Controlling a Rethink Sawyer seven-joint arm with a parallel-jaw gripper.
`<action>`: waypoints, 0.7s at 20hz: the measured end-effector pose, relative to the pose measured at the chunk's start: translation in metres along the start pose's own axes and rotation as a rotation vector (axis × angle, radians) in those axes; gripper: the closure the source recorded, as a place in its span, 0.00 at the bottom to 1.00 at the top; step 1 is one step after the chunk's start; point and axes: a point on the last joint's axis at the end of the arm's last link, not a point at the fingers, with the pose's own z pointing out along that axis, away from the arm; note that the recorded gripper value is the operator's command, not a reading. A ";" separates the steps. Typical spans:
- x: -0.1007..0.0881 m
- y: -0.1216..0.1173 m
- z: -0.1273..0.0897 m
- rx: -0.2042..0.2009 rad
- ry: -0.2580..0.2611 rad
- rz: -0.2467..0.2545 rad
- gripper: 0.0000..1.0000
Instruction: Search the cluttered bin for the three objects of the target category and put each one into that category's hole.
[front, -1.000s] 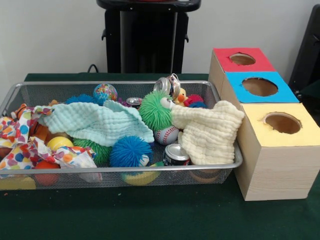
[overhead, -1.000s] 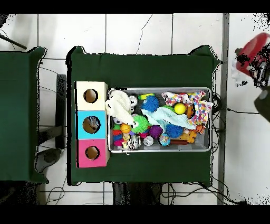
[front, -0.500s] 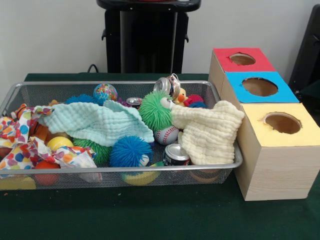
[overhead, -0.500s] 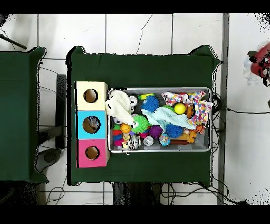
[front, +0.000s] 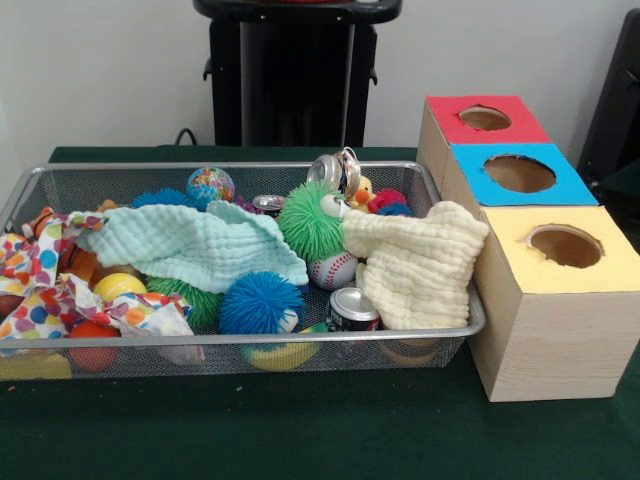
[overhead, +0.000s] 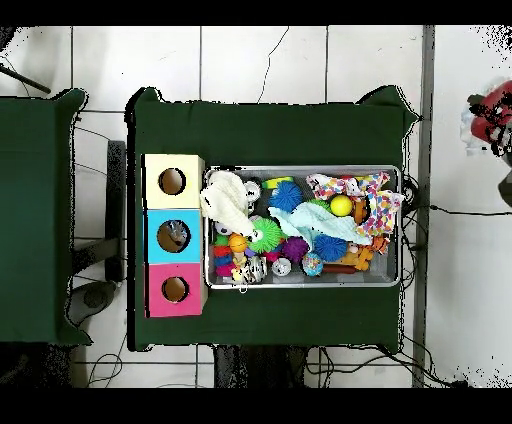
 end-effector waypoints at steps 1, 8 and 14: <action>0.001 0.000 0.004 -0.003 0.001 -0.001 1.00; 0.006 0.002 0.023 -0.022 0.004 -0.006 1.00; 0.006 0.001 0.031 -0.036 -0.015 -0.010 1.00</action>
